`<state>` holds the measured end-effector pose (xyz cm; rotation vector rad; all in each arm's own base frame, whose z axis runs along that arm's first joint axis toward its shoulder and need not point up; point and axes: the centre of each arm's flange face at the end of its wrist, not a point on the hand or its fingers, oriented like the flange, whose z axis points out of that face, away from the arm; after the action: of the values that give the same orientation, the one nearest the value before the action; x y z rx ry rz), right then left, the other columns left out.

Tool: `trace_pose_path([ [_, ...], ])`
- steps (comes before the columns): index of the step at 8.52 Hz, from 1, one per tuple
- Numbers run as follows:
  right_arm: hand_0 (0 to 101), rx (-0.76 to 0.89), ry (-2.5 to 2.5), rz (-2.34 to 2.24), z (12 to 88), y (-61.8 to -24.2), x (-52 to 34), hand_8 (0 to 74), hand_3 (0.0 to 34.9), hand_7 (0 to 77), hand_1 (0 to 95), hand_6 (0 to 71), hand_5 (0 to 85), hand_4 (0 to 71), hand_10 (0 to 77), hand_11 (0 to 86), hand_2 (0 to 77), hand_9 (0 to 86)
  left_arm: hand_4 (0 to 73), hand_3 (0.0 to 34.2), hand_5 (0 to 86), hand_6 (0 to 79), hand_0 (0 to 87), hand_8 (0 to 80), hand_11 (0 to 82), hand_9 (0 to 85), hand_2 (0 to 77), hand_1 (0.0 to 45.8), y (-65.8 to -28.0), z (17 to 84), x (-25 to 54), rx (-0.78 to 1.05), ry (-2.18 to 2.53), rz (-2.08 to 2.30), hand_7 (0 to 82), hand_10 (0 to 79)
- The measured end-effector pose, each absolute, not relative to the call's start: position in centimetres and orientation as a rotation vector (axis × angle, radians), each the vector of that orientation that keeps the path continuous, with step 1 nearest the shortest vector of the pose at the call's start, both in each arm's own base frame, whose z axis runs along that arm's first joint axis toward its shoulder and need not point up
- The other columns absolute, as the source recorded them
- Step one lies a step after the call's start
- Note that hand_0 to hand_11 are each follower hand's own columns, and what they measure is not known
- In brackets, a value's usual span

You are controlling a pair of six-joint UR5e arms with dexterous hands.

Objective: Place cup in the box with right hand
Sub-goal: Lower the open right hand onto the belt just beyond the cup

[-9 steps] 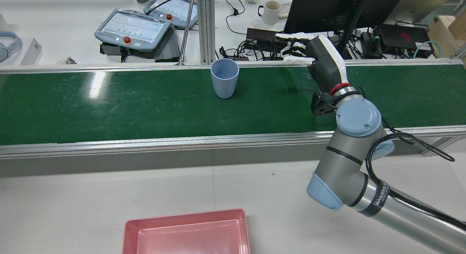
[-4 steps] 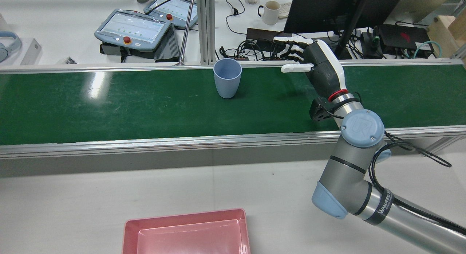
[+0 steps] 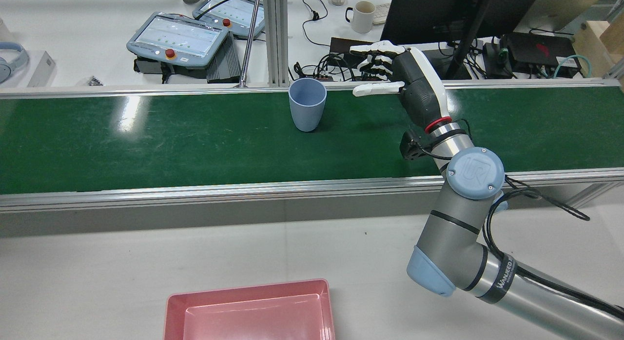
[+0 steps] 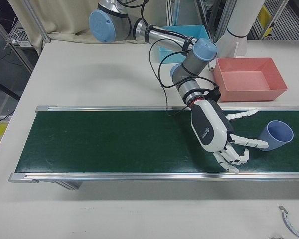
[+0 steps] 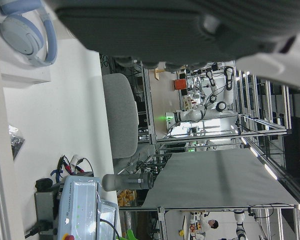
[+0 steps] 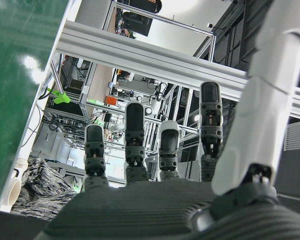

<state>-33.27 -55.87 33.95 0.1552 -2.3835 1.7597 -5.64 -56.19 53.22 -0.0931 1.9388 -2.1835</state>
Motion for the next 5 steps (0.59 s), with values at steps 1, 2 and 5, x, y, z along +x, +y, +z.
trace_pose_path([
  [1, 54, 0.157, -2.384, 1.749, 33.4, -55.6, -34.1, 30.0, 16.9, 69.8, 14.2, 14.2, 7.6, 34.4, 16.4, 23.5, 0.5, 42.5, 0.0, 0.0, 0.0, 0.0, 0.0, 0.0, 0.0, 0.5, 0.5, 0.5, -56.2, 53.2, -5.6, -0.094, 1.939, -2.183, 0.0, 0.0],
  [2, 60, 0.163, -2.375, 1.747, 33.5, -55.3, -34.7, 30.0, 16.5, 69.8, 20.7, 15.3, 9.8, 35.5, 15.3, 23.5, 0.5, 42.5, 0.0, 0.0, 0.0, 0.0, 0.0, 0.0, 0.0, 0.5, 0.5, 0.5, -56.2, 53.2, -5.6, -0.094, 1.938, -2.183, 0.0, 0.0],
  [5, 59, 0.174, -2.343, 1.751, 34.5, -54.7, -35.7, 30.0, 14.9, 69.8, 16.4, 15.3, 9.8, 36.0, 15.3, 23.5, 0.5, 43.6, 0.0, 0.0, 0.0, 0.0, 0.0, 0.0, 0.0, 0.5, 0.5, 0.5, -56.2, 53.2, -5.6, -0.093, 1.939, -2.183, 0.0, 0.0],
])
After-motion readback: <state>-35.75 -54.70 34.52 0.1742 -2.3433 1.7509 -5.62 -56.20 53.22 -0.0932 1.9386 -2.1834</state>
